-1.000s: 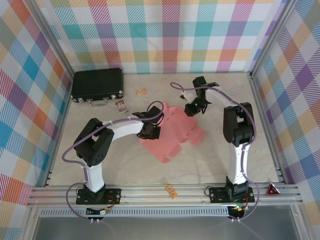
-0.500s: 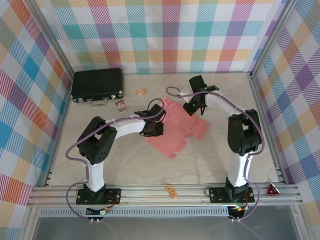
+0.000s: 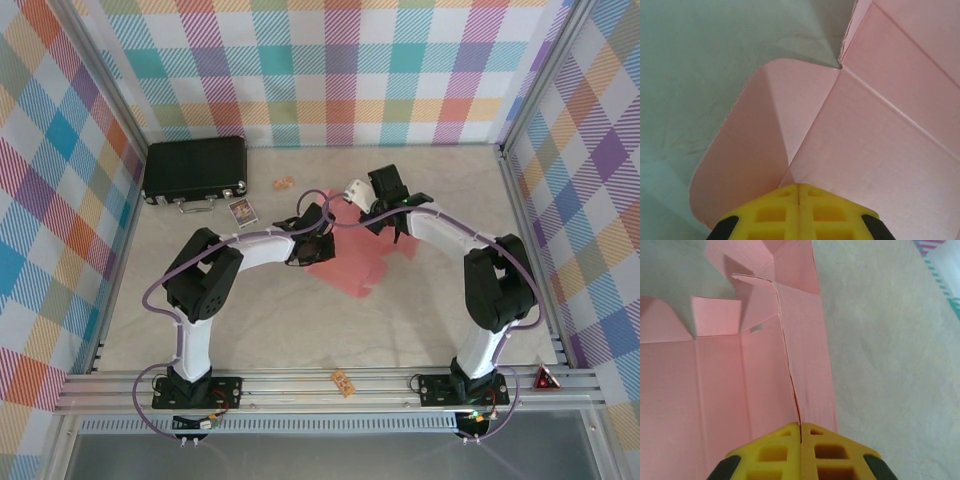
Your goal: Fold the paper box
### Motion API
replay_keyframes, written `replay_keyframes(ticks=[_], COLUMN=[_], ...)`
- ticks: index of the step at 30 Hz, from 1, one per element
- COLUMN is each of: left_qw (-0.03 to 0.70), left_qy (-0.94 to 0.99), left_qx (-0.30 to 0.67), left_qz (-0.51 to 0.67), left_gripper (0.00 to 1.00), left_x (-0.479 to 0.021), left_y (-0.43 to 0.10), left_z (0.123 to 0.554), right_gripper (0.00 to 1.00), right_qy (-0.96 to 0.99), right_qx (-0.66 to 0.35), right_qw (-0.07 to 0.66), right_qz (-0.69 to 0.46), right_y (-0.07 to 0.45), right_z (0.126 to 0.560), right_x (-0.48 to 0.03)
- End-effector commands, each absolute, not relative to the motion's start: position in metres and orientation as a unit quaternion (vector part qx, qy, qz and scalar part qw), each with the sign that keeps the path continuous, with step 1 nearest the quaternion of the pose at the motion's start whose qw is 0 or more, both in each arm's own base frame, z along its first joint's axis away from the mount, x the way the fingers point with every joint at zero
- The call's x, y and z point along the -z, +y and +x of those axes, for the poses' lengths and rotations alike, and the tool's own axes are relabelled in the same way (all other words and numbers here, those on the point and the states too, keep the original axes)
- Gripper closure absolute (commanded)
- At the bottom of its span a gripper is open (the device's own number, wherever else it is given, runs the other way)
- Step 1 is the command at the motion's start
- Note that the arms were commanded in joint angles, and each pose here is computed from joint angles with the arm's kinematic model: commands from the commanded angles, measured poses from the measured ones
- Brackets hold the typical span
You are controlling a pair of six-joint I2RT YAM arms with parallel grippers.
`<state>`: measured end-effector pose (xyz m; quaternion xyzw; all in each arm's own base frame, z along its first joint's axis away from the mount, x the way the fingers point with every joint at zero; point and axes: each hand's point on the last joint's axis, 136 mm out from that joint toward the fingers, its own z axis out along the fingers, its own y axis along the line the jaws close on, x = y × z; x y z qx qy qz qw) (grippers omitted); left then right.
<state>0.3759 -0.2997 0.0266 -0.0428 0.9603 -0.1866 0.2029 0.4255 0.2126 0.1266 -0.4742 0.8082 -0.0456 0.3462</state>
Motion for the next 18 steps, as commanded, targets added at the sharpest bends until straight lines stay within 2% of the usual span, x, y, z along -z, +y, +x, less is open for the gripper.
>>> replay_keyframes(ticks=[1, 7, 13, 18], left_qw=[0.191, 0.183, 0.178, 0.192], left_qy=[0.953, 0.944, 0.936, 0.938], left_qx=[0.227, 0.27, 0.298, 0.283], left_qz=[-0.062, -0.056, -0.057, -0.067], left_gripper=[1.0, 1.0, 0.93, 0.85], left_x=[-0.017, -0.036, -0.057, -0.063], left_y=[-0.314, -0.323, -0.313, -0.286], left_z=[0.384, 0.384, 0.375, 0.362], right_gripper=[1.0, 1.0, 1.0, 1.0], right_qy=[0.784, 0.748, 0.735, 0.729], right_qx=[0.052, 0.092, 0.123, 0.125], right_qw=[0.365, 0.414, 0.431, 0.432], right_qz=[-0.499, -0.511, -0.51, -0.517], right_y=[0.223, 0.224, 0.221, 0.223], right_z=[0.422, 0.429, 0.439, 0.441], right_x=[-0.127, -0.135, -0.137, -0.132])
